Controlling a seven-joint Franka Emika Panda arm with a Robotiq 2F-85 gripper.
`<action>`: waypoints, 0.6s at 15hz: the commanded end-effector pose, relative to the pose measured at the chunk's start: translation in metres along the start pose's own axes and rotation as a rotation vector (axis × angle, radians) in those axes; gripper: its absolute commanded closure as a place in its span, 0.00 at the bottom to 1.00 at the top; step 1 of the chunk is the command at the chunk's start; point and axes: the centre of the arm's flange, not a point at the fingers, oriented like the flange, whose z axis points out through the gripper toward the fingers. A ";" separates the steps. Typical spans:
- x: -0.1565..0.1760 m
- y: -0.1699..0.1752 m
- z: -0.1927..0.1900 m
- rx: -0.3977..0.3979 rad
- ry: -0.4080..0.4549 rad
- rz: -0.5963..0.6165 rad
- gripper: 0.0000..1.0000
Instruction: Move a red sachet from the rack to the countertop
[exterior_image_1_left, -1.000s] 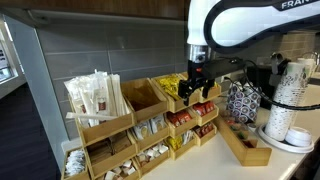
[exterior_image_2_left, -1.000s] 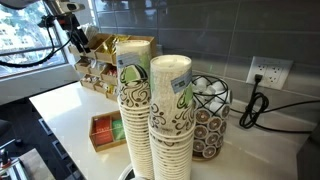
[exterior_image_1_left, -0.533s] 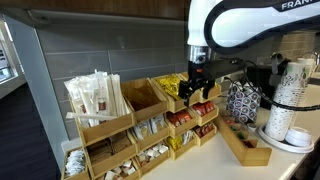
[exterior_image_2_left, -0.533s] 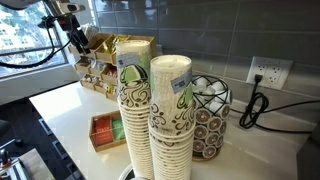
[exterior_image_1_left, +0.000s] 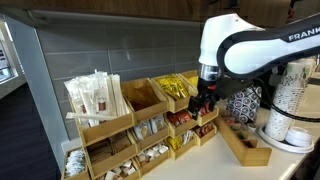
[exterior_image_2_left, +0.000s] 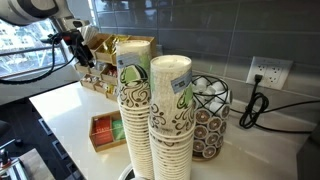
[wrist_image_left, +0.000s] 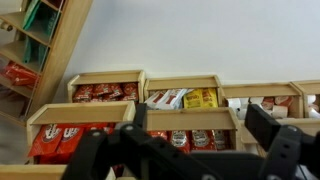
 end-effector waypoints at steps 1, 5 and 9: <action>-0.032 0.022 0.028 -0.008 0.080 -0.099 0.00; -0.017 0.015 0.027 -0.003 0.111 -0.107 0.00; -0.015 0.014 0.024 -0.001 0.116 -0.106 0.00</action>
